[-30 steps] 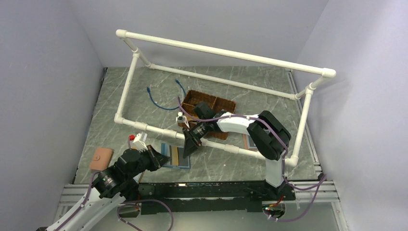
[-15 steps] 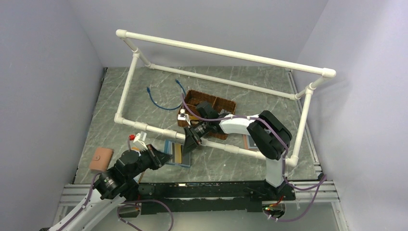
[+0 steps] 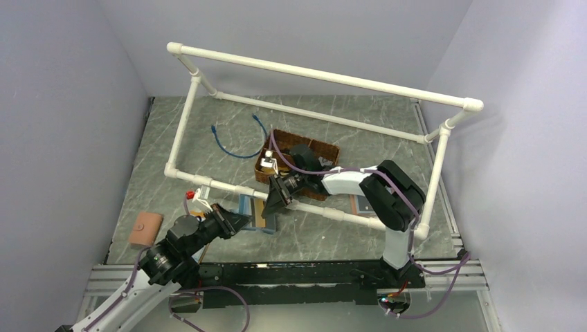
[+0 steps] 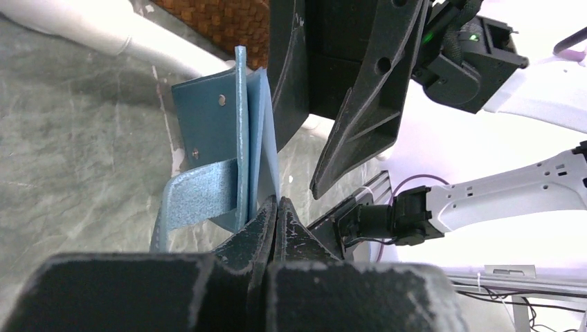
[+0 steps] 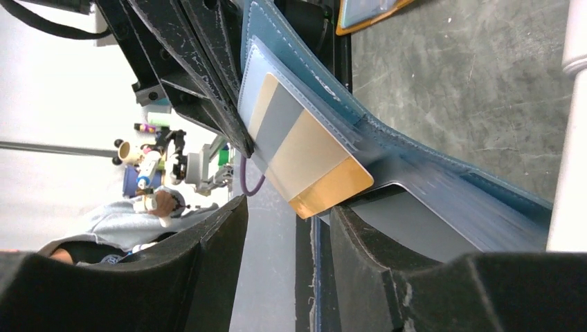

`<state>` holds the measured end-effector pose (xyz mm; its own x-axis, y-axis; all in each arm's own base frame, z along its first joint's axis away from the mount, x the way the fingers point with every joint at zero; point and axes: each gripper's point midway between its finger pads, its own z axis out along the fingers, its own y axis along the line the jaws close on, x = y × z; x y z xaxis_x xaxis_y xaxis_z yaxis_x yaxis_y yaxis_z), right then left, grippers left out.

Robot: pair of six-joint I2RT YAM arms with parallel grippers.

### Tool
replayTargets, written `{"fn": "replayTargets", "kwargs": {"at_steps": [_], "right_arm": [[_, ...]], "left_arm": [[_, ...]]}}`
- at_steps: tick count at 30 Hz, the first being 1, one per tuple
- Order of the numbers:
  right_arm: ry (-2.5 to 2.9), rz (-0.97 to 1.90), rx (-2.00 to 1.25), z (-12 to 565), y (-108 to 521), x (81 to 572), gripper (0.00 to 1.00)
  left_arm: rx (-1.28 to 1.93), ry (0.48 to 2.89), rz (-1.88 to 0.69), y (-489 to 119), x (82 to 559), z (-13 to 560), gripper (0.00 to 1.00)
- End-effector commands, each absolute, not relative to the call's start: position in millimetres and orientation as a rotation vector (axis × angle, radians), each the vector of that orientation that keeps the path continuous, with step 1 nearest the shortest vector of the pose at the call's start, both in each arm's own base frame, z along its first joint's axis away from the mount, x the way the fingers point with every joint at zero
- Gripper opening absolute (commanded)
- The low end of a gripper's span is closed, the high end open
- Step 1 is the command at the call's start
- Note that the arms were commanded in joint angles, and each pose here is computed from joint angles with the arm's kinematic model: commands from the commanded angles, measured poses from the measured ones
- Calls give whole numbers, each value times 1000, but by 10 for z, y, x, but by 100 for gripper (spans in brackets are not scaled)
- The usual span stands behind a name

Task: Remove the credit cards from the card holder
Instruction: Remove the credit card from the card holder.

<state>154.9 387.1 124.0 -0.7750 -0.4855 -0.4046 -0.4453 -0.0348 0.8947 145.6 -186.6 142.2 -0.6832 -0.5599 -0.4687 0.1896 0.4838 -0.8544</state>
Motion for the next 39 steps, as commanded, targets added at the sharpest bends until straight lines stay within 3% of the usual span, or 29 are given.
{"fn": "replayTargets", "kwargs": {"at_steps": [1, 10, 22, 26, 30, 31, 35, 39], "right_arm": [[-2081, -2136, 1100, 1687, 3852, 1587, 49], [-2033, -2216, 1090, 1967, 3798, 1583, 41], [-2042, -2233, 1057, 2046, 3760, 1608, 0], [-2041, -2241, 1070, 2049, 3743, 1622, 0], [-2073, -2220, 1078, 1954, 3749, 1642, 0], [-2078, -2215, 1076, 1935, 3751, 1645, 0], [-2101, -2195, 1067, 1849, 3760, 1665, 0], [-2129, -2167, 1059, 1752, 3764, 1681, 0]], "left_arm": [[-309, 1780, -1372, -1919, 1560, 1947, 0], [-338, 1739, -1426, -1968, 1600, 1988, 0], [-365, 1802, -1386, -1929, 1580, 1865, 0], [-395, 1831, -1334, -1864, 1596, 1791, 1], [-399, 1859, -1310, -1838, 1574, 1736, 32], [-401, 1865, -1307, -1834, 1569, 1723, 35], [-412, 1890, -1288, -1814, 1558, 1664, 35], [-433, 1916, -1258, -1770, 1547, 1589, 27]]}}
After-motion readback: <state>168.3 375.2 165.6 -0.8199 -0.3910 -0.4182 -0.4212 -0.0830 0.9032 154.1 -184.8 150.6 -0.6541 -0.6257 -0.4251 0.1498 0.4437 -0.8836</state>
